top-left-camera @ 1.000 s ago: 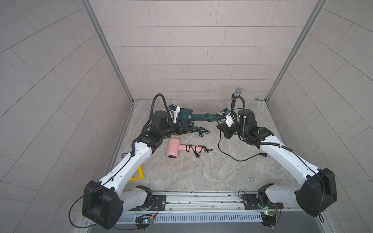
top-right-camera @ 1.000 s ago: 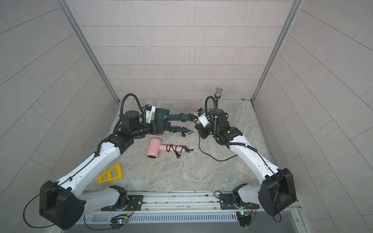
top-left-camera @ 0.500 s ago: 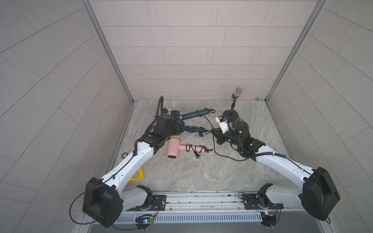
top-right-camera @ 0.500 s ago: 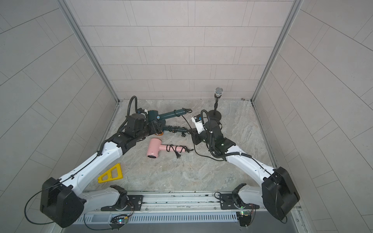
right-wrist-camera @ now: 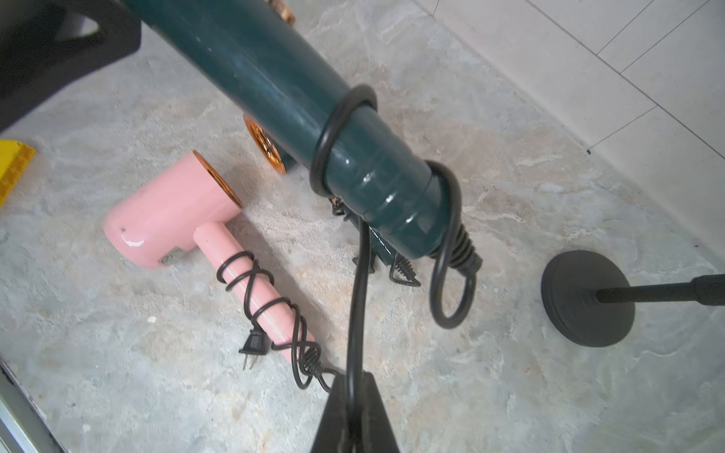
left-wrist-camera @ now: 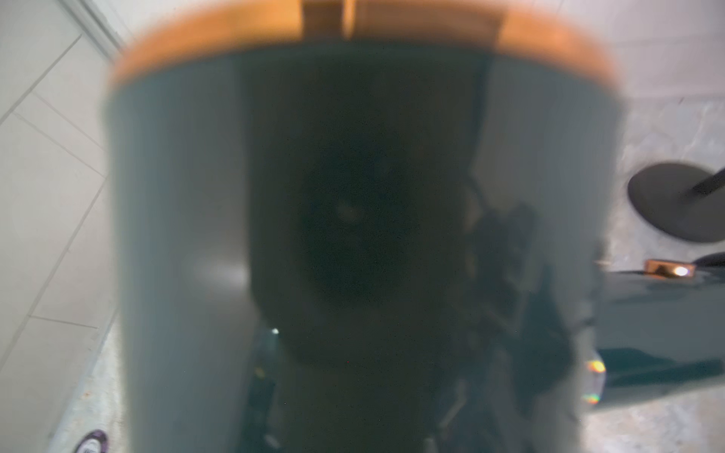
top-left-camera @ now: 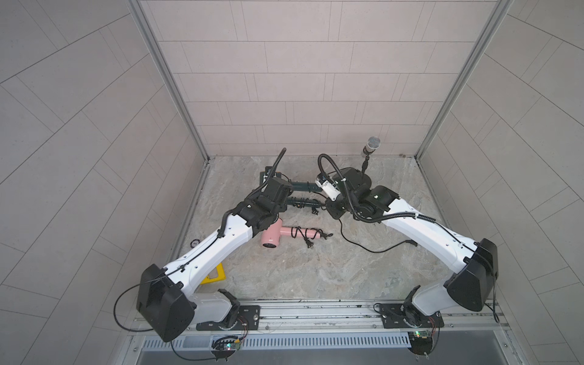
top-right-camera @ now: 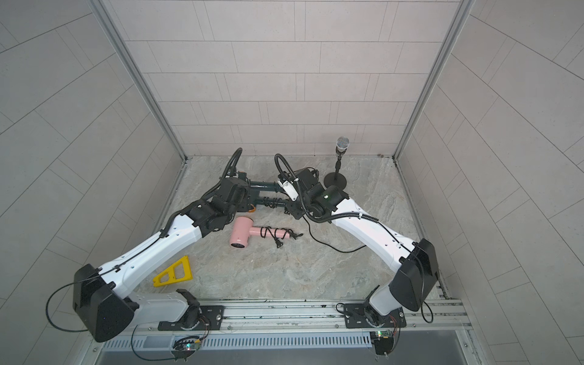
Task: Wrap the cord around the hair dryer
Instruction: Wrap the power cord around the hair dryer.
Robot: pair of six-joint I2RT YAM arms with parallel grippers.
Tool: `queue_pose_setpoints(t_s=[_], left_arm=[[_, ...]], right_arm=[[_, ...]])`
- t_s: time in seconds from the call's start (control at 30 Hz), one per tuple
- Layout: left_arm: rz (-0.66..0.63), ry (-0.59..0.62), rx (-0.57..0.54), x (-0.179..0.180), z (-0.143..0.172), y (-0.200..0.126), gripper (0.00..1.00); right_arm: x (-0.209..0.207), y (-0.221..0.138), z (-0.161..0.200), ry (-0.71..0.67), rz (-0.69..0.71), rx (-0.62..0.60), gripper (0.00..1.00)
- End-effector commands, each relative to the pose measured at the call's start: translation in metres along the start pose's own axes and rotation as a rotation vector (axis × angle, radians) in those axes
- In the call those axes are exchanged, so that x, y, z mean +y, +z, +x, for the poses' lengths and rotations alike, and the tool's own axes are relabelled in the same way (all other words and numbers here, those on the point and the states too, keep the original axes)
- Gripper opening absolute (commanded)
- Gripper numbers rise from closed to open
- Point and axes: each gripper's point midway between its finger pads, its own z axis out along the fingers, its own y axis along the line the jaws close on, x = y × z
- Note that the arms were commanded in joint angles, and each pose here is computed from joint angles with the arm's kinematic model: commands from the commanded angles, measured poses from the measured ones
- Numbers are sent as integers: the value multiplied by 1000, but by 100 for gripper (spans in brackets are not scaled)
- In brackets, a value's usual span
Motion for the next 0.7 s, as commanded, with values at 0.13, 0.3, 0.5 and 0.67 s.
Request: queue_pose_setpoints(t_s=[0.13,0.3,0.5,0.67], left_arm=[[-65,424,200,10,25,-3,0],[267,605,342,-31,66,-23,0],[663,587,368,-72,100,-66,0],[660,488,305,-73,86,-68,0]], right_arm=[[-20,-32,25,-289,73,246,2],[-32,-29,27,-388,95,289,2],[-17,-29,21,-351,-106,175,3],[10,-47,9,-338,-253,52,4]])
